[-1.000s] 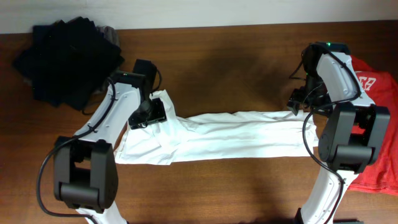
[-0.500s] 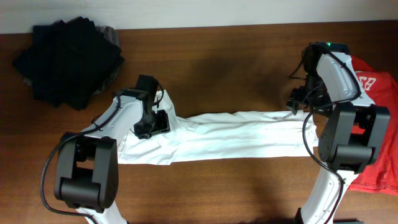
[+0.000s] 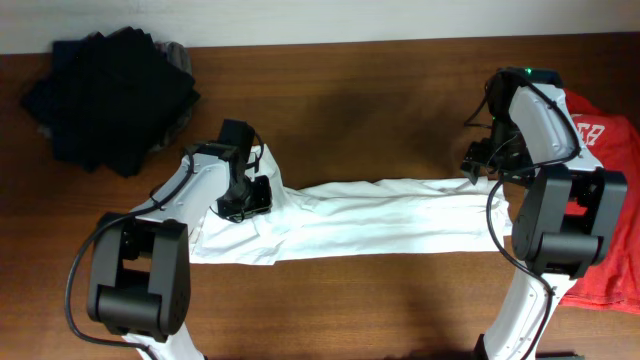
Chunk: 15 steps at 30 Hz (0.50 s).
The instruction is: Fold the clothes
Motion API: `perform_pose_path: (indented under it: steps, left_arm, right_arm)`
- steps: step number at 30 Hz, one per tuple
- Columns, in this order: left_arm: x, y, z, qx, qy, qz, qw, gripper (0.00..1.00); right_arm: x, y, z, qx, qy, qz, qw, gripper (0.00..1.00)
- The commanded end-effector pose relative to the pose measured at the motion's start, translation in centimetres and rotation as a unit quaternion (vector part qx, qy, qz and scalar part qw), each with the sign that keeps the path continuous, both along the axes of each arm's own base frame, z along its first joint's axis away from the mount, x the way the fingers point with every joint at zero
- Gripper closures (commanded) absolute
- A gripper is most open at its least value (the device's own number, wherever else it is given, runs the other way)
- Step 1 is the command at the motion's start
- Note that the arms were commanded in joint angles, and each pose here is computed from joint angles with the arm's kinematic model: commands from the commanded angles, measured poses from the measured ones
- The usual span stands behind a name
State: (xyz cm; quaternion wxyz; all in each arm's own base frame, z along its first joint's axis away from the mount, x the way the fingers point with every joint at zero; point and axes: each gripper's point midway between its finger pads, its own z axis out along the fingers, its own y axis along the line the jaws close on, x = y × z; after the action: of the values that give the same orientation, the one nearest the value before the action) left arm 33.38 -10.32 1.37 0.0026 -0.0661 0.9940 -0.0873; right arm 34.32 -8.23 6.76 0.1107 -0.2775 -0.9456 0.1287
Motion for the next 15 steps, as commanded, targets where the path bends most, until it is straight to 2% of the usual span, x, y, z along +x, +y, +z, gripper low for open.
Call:
perform_pose_path:
  steps: [1,5,15]
  left_arm:
    - [0.0,1.1,0.0,0.031,0.001,-0.003,1.0,0.73]
    - [0.1,2.1,1.0,0.059,-0.006,-0.001,0.998,0.89]
    - [0.7,2.1,6.0,0.051,-0.07,0.005,0.996,0.9]
  right_arm:
    - [0.1,1.0,0.2,0.022,-0.008,-0.006,1.0,0.02]
    - [0.3,1.1,0.7,0.023,-0.019,-0.008,1.0,0.02]
    - [0.3,2.2,1.9,0.045,-0.036,-0.01,0.998,0.02]
